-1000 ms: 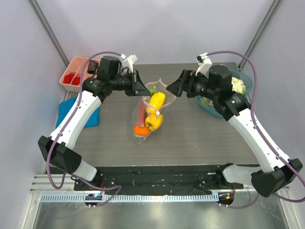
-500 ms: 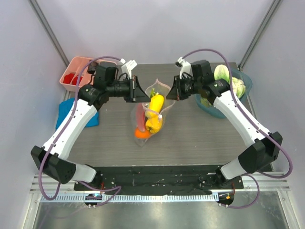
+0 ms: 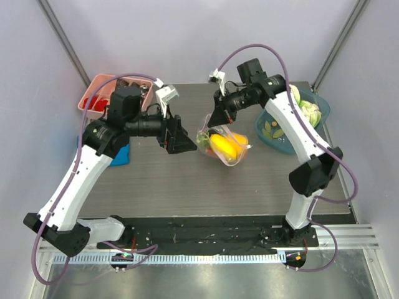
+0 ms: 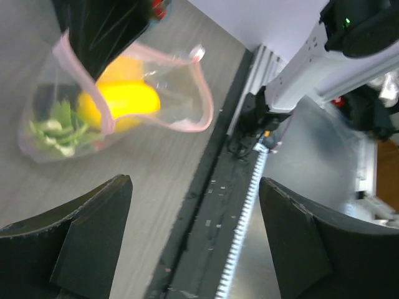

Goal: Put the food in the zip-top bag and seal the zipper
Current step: Adjust the zipper food storage bag at the center of the board.

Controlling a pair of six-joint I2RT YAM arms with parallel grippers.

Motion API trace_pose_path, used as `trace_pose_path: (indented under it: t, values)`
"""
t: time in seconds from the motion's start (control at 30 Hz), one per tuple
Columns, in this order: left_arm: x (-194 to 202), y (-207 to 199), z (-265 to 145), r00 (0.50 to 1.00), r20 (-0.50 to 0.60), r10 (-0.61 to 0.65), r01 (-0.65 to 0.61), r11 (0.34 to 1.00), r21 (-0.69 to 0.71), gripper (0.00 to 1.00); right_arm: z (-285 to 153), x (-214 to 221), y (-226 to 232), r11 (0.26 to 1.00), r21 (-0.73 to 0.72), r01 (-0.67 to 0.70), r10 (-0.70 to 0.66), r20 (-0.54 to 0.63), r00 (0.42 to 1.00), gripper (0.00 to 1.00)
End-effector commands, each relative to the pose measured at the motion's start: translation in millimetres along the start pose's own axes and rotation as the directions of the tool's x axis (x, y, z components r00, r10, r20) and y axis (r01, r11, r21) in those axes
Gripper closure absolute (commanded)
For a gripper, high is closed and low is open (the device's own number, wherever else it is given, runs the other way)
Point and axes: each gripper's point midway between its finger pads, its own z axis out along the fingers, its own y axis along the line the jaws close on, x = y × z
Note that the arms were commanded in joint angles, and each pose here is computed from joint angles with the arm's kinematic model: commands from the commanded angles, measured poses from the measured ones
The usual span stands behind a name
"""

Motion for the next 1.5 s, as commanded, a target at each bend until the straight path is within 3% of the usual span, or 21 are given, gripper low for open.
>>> trace_pose_path:
  t: [0.0,0.07,0.17,0.2,0.27,0.33,0.4,0.43,0.53,0.73,0.8,0.9,0.93,0.97,1.0,1.03,1.1,1.13,1.23,1.43,1.47]
  values:
    - [-10,-19,-29,0.93,0.052,0.365,-0.365,0.931,-0.002,0.12,12,4,6,0.992,-0.123,0.021,-0.024,-0.017,1.0,0.99]
    - [0,-24,-28,0.893,0.023,0.45,-0.45,0.893,0.005,0.12,16,4,2,0.992,-0.127,0.005,-0.008,-0.02,1.0,0.99]
    - [18,-25,-12,0.787,-0.049,0.615,-0.614,0.788,0.04,0.14,18,-2,1,0.991,-0.13,-0.004,0.004,-0.001,1.0,0.99]
    - [25,-28,-4,0.707,-0.074,0.704,-0.701,0.71,0.059,0.14,18,-4,1,0.991,-0.131,-0.005,0.005,0.002,1.0,0.99]
    - [39,-29,8,0.622,-0.106,0.775,-0.769,0.631,0.102,0.15,17,-6,1,0.992,-0.129,-0.01,0.011,0.007,1.0,0.99]
    - [55,-27,21,0.468,-0.136,0.873,-0.859,0.485,0.161,0.16,18,-6,2,0.991,-0.134,-0.011,0.011,0.006,1.0,0.99]
    - [62,-23,32,0.368,-0.14,0.919,-0.901,0.39,0.192,0.16,17,-5,2,0.991,-0.13,-0.014,0.015,0.006,1.0,0.99]
    - [69,-19,40,0.29,-0.144,0.946,-0.925,0.316,0.211,0.16,17,-5,2,0.991,-0.131,-0.017,0.018,0.005,1.0,0.99]
    - [69,-6,58,0.207,-0.145,0.967,-0.951,0.234,0.204,0.16,17,-5,3,0.991,-0.132,-0.02,0.021,0.005,1.0,0.99]
    - [85,25,93,0.118,-0.177,0.977,-0.962,0.157,0.225,0.13,20,-3,6,0.988,-0.152,-0.036,0.037,0.001,0.999,0.99]
    - [72,40,105,0.076,-0.206,0.976,-0.983,0.107,0.147,0.14,20,-3,7,0.987,-0.157,-0.038,0.039,-0.001,0.999,0.99]
    - [78,58,116,-0.023,-0.23,0.973,-0.987,0.014,0.157,0.19,20,-2,9,0.985,-0.165,-0.043,0.043,-0.001,0.999,0.99]
    - [79,58,116,-0.031,-0.23,0.973,-0.986,0.008,0.166,0.32,20,-2,10,0.985,-0.169,-0.042,0.043,0.0,0.999,0.99]
    - [79,56,116,-0.024,-0.223,0.974,-0.985,0.015,0.174,0.42,19,-3,11,0.984,-0.173,-0.041,0.042,0.002,0.999,0.99]
    - [76,44,112,0.033,-0.204,0.979,-0.98,0.071,0.185,0.61,19,-4,13,0.983,-0.18,-0.041,0.042,0.005,0.999,0.99]
    - [73,36,109,0.074,-0.19,0.979,-0.976,0.111,0.189,0.69,18,-6,15,0.982,-0.185,-0.041,0.043,0.009,0.999,0.99]
    - [73,24,99,0.177,-0.199,0.964,-0.954,0.217,0.207,0.84,15,-15,23,0.98,-0.195,-0.025,0.031,0.027,0.999,0.99]
    - [58,9,93,0.268,-0.182,0.946,-0.939,0.298,0.169,0.99,15,-20,27,0.979,-0.202,-0.019,0.026,0.035,0.999,0.99]
    - [48,-8,80,0.399,-0.17,0.901,-0.897,0.422,0.131,1.0,13,-35,43,0.973,-0.231,-0.018,0.035,0.07,0.997,0.99]
    - [82,5,69,0.525,-0.258,0.811,-0.818,0.564,0.111,1.0,20,-32,51,0.967,-0.254,-0.009,0.032,0.085,0.996,0.99]
    - [84,6,69,0.573,-0.258,0.778,-0.79,0.608,0.079,1.0,21,-25,50,0.966,-0.256,-0.024,0.044,0.073,0.996,0.99]
